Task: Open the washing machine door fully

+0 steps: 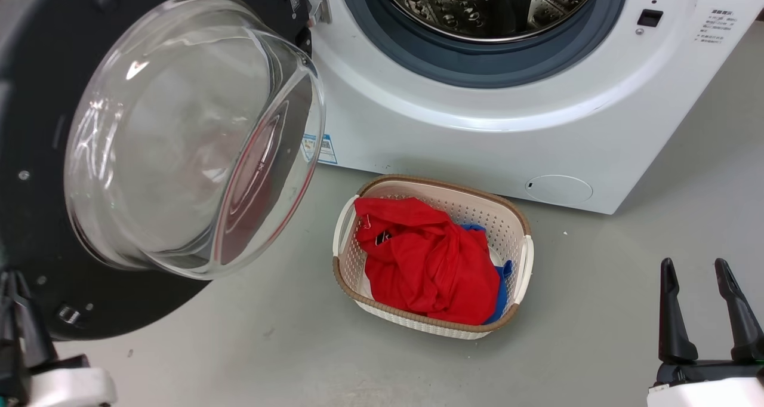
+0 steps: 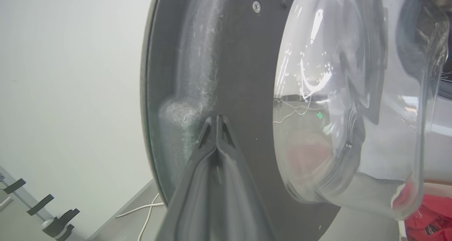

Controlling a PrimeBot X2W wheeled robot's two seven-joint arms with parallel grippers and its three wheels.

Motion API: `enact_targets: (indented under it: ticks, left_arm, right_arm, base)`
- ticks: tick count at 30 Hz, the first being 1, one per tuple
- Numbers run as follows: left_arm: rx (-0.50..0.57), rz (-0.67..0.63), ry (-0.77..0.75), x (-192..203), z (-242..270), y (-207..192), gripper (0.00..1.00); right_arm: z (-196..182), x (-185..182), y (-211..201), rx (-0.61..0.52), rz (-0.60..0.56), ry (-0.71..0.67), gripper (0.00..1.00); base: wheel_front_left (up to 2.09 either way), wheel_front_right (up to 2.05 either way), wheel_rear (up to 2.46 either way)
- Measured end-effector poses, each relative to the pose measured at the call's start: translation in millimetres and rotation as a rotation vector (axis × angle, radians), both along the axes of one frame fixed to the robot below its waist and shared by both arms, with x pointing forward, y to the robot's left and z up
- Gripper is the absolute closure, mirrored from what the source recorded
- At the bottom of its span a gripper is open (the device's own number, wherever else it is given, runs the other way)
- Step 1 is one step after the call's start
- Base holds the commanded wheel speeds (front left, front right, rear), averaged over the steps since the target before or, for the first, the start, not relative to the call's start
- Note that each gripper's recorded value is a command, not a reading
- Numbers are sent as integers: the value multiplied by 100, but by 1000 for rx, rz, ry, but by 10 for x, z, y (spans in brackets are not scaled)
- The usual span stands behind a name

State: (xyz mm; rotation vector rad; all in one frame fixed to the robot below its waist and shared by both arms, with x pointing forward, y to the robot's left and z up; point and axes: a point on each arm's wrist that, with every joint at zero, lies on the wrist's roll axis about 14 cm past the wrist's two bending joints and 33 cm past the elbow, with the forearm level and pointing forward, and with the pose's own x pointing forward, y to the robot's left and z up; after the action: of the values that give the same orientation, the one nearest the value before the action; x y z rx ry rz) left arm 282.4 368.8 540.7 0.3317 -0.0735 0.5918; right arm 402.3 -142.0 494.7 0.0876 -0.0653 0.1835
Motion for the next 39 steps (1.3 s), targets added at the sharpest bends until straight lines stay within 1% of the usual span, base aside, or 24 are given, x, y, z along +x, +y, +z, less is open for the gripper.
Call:
enact_targets:
  ticks: [10,24,39]
  left_arm:
    - [-12,29,-9,120,44,315,100]
    - [-82,75,33,266,-136,685,100]
    - [-130,125,73,506,-286,985,100]
  right_arm:
    - [-12,50,38,-15,10,-3,0]
    - [-54,60,-15,-35,-4,6,0]
    - [-158,202,33,-48,7,20,0]
  base:
    - [0,0,0]
    - [0,0,0]
    - [0,0,0]
